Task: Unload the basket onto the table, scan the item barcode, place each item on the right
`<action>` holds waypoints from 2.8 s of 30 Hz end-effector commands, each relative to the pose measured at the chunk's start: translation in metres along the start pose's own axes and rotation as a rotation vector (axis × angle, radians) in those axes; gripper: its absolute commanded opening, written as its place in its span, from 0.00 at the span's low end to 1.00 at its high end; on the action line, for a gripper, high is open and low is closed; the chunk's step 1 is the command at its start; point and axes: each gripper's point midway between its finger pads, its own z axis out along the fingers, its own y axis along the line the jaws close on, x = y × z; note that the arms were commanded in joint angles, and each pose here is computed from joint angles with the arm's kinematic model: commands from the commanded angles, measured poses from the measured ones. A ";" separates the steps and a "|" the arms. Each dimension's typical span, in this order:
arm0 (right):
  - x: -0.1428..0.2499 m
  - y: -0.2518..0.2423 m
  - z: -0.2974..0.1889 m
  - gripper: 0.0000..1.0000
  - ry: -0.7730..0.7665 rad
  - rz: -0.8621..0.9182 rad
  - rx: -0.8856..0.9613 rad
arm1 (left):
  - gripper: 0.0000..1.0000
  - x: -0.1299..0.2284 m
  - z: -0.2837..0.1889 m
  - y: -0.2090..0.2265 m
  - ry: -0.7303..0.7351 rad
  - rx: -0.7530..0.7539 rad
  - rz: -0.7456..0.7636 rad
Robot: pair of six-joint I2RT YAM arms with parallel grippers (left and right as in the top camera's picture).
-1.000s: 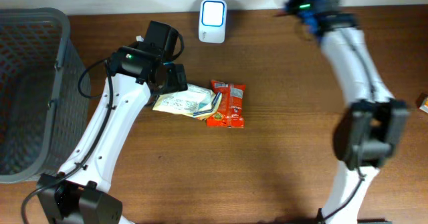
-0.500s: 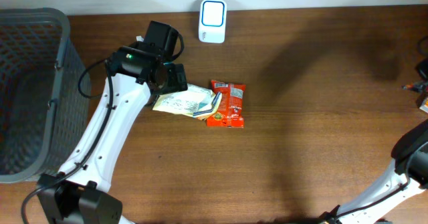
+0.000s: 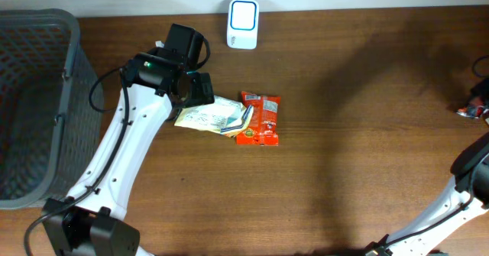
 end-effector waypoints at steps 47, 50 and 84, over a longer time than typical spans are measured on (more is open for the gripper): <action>0.385 0.320 -0.191 0.24 0.402 -1.136 -0.493 | 0.99 -0.001 0.000 0.001 -0.002 -0.007 -0.009; 0.439 0.305 -0.194 0.87 0.639 -1.131 -0.575 | 0.99 -0.001 0.000 0.001 -0.003 -0.007 -0.009; 0.281 0.244 -0.130 0.10 -0.286 -0.934 0.454 | 0.99 -0.001 0.000 0.001 -0.003 -0.007 -0.009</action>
